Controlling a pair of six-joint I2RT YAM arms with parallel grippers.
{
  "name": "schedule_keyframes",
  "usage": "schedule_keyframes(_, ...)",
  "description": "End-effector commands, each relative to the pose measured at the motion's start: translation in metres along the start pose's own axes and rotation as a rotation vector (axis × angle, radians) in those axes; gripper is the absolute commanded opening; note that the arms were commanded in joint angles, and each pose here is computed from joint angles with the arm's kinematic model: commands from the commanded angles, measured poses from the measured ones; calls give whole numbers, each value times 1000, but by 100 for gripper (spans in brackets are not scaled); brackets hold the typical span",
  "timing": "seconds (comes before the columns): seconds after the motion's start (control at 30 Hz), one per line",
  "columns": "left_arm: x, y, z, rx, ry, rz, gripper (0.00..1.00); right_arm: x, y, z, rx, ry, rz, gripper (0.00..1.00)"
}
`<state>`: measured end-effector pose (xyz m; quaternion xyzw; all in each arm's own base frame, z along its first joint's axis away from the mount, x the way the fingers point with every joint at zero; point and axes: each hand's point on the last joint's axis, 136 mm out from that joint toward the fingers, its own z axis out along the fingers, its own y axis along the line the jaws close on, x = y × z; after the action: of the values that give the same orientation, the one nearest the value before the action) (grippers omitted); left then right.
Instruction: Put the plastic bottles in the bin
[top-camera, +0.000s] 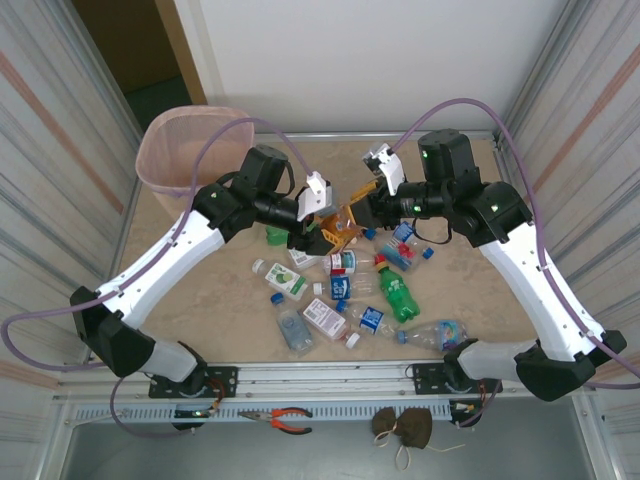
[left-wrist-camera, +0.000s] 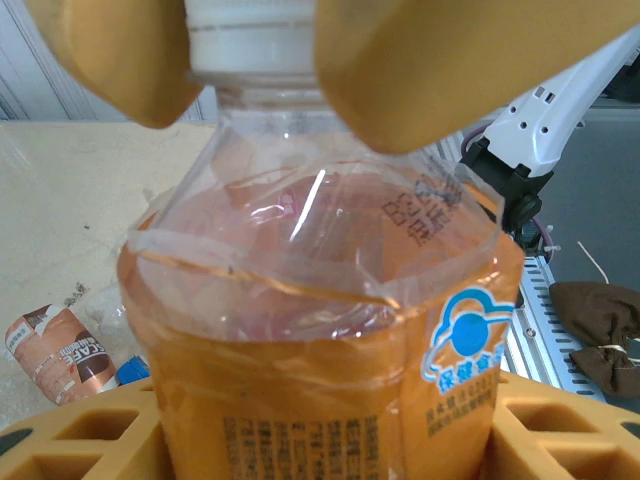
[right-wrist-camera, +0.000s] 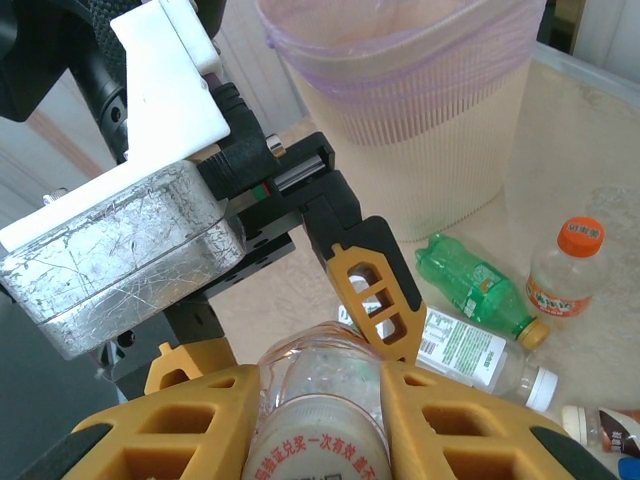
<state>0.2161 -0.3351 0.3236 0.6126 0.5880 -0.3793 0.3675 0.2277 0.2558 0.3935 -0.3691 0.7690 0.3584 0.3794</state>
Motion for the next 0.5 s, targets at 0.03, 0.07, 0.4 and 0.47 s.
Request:
schedule_keyframes(0.03,4,-11,1,35,10,4,56,-18,9,-15,10,-70,-28,24)
schedule_keyframes(0.07,4,-11,0,32,10,6,55,-18,8,-15,15,-73,-23,25)
schedule_keyframes(0.4,-9,9,-24,-75,-10,-42,54,-30,-25,-48,271,-162,42,78)
schedule_keyframes(0.47,-13,20,-36,-132,-13,-67,54,-30,-37,-61,337,-190,73,79)
